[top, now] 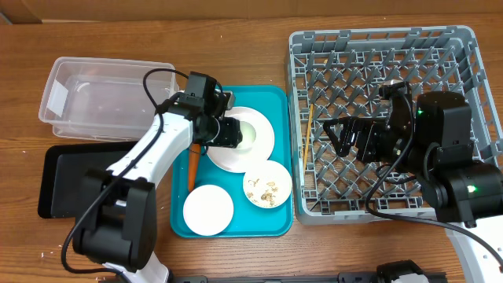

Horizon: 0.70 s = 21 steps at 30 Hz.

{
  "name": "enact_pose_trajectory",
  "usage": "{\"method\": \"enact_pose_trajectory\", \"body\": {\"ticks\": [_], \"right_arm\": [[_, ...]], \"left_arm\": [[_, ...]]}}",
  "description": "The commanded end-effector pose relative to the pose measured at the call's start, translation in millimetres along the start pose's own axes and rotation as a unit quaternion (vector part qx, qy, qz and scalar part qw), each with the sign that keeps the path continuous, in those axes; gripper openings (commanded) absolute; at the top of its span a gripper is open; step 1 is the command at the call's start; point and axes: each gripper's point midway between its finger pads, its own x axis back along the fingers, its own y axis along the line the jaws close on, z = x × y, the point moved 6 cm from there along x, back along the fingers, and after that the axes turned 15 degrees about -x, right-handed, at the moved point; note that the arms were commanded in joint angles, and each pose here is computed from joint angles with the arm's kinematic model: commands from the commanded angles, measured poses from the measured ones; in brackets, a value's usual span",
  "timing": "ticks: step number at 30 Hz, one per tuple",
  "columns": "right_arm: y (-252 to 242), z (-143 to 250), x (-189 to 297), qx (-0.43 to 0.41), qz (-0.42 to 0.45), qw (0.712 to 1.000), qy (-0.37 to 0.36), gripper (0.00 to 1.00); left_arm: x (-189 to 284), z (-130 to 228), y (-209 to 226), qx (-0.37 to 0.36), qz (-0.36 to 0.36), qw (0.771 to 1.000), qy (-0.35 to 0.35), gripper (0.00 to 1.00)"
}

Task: Sort waste into correct bins and load items into the dishwasher
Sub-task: 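Grasp the white cup on the white plate with the left gripper and lift, then grasp the held white cup with the right gripper from the left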

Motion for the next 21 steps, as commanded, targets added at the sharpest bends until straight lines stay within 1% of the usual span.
{"method": "enact_pose_trajectory", "body": {"ticks": [1,2,3,7,12,13,14,17,18,21], "right_arm": [[6.9,-5.1,8.4,0.006,-0.007,1.000,-0.016,1.00],[7.4,-5.0,8.4,0.006,-0.009,1.000,-0.015,1.00],[7.3,-4.9,8.4,0.006,-0.009,1.000,-0.015,1.00],[6.7,-4.1,8.4,0.005,-0.007,1.000,-0.013,1.00],[8.0,-4.9,8.4,0.006,-0.012,1.000,-0.014,1.00],[9.9,-4.9,8.4,0.006,-0.019,1.000,-0.012,1.00],[12.6,-4.7,8.5,0.006,-0.029,1.000,-0.009,0.97],[25.2,-2.6,9.8,0.016,-0.080,0.997,0.008,0.92],[30.3,-2.0,10.7,0.021,-0.100,0.995,0.014,0.90],[44.4,-1.0,14.4,0.037,-0.155,0.987,0.029,0.88]], "left_arm": [[-11.1,-2.9,-0.1,-0.001,-0.001,1.000,0.006,0.17],[-10.8,-4.2,0.5,-0.001,-0.001,1.000,0.002,0.06],[-8.7,-6.7,0.9,0.003,-0.001,1.000,-0.003,0.04],[20.3,-28.9,-4.8,0.017,0.015,0.999,-0.033,0.04],[85.6,-60.5,-23.8,0.006,0.042,0.996,-0.075,0.04],[97.2,-64.5,-30.7,-0.006,0.055,0.995,-0.083,0.04],[108.1,-68.0,-38.0,-0.024,0.072,0.993,-0.090,0.04],[136.9,-74.8,-63.0,-0.064,0.145,0.981,-0.111,0.04],[144.7,-76.2,-71.1,-0.075,0.173,0.975,-0.117,0.04],[165.1,-79.6,-94.7,-0.101,0.270,0.948,-0.138,0.04]]}}
